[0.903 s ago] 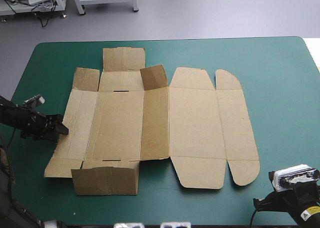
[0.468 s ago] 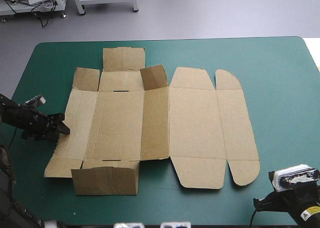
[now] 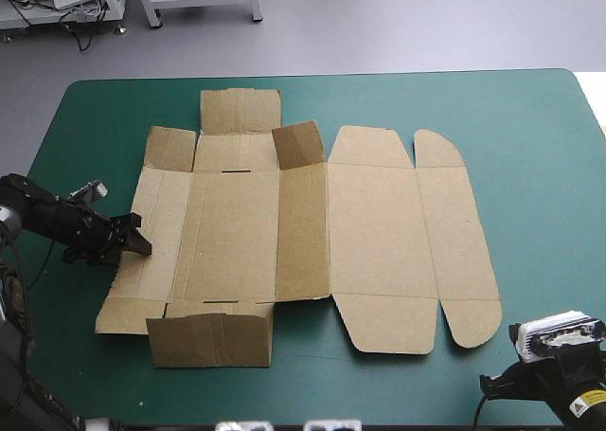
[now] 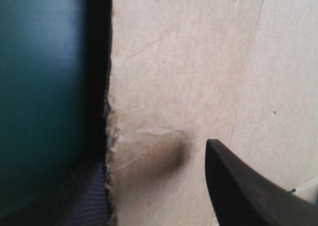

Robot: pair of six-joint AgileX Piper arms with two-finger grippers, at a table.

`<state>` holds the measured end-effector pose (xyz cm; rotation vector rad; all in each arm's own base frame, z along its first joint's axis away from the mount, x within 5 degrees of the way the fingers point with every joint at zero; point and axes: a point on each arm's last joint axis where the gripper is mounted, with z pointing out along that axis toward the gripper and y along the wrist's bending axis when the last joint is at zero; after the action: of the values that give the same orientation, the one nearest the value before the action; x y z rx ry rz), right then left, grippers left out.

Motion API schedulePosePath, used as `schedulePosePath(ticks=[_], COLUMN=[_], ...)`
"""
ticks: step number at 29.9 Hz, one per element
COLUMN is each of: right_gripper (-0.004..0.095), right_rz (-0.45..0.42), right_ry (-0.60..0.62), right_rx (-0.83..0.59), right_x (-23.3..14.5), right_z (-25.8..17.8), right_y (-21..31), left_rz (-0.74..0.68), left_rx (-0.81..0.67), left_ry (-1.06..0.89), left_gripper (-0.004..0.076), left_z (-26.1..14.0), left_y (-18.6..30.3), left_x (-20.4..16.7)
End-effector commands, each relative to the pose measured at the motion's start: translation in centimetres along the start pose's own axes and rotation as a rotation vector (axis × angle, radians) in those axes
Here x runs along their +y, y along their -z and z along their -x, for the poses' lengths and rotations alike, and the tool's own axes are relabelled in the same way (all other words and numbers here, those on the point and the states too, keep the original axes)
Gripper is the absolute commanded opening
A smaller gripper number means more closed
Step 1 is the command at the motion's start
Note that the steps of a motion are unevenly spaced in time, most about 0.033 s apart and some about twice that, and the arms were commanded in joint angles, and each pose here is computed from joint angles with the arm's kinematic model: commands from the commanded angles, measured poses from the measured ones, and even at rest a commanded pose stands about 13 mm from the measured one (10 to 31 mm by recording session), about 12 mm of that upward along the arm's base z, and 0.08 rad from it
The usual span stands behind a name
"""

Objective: Fold the box

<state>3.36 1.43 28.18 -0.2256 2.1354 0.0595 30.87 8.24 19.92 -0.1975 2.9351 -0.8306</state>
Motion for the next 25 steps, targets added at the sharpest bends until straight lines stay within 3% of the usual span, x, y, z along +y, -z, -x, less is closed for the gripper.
schedulePosePath(ticks=[1, 5, 14, 25], right_gripper=[-0.0013, -0.0013, -0.0013, -0.0013], right_rz=[-0.013, -0.013, -0.013, -0.014], right_ry=[0.006, 0.006, 0.006, 0.001], right_rx=[-0.068, -0.068, -0.070, -0.072], right_x=[-0.2, -0.2, -0.2, -0.2], right_z=[1.1, 1.1, 1.1, 1.1], right_y=[0.3, 0.3, 0.3, 0.3], left_rz=[-0.139, -0.228, -0.328, -0.325], left_rx=[0.066, 0.015, -0.042, 0.093], left_ry=[0.037, 0.073, 0.110, 0.034], left_gripper=[0.0353, 0.0316, 0.0316, 0.0313], left_z=[-0.5, 0.0, 0.6, -0.6], left_y=[-0.8, -0.7, -0.5, -3.7], left_x=[-1.6, -2.4, -3.3, -6.6])
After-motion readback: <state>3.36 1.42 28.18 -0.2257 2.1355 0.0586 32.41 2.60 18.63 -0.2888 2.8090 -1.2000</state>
